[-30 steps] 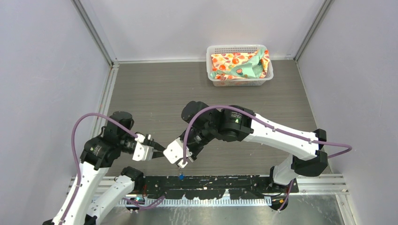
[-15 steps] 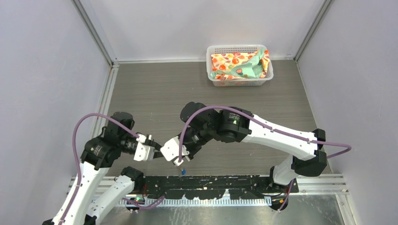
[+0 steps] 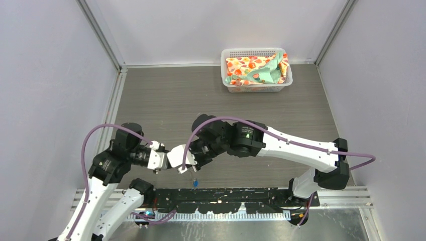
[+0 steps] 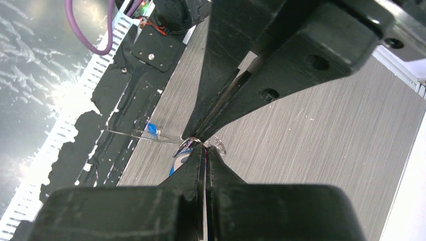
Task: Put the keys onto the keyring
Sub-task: Insert the key onto the keyring.
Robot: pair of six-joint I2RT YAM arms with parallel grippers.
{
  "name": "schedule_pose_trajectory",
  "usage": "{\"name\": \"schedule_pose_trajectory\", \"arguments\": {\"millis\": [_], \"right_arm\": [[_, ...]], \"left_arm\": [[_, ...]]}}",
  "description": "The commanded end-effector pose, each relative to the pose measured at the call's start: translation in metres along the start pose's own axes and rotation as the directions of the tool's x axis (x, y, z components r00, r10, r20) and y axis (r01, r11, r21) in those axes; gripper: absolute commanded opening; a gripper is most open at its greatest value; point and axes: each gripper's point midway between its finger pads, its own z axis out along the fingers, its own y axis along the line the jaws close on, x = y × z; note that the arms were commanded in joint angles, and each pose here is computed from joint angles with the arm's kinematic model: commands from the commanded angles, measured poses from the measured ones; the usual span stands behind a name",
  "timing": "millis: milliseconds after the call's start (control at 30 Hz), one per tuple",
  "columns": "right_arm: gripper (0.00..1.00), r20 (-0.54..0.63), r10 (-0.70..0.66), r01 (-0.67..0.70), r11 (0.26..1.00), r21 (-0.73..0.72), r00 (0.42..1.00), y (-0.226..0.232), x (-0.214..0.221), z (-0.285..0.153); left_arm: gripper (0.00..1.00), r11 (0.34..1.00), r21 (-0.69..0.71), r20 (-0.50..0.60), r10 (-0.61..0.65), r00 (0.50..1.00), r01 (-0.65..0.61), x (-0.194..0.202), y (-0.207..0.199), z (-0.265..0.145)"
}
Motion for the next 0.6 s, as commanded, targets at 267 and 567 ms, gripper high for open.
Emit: {"name": "schedule_pose_trajectory", "arguments": {"millis": [267,567], "right_arm": [[0.18,0.225,0.049,-0.093,0.977,0.190,0.973,-0.031,-0.047,-0.006],[0.22,0.230,0.057,-0.105,0.974,0.203,0.972,-0.029,-0.050,-0.020]], "left_arm": [[0.00,0.980,-0.154,0.150,0.148,0.978,-0.125,-0.046,0.031,-0.002],[0.00,0.972,-0.233,0.292,0.077,0.953,-0.008,-0.082,0.047,-0.008]]}}
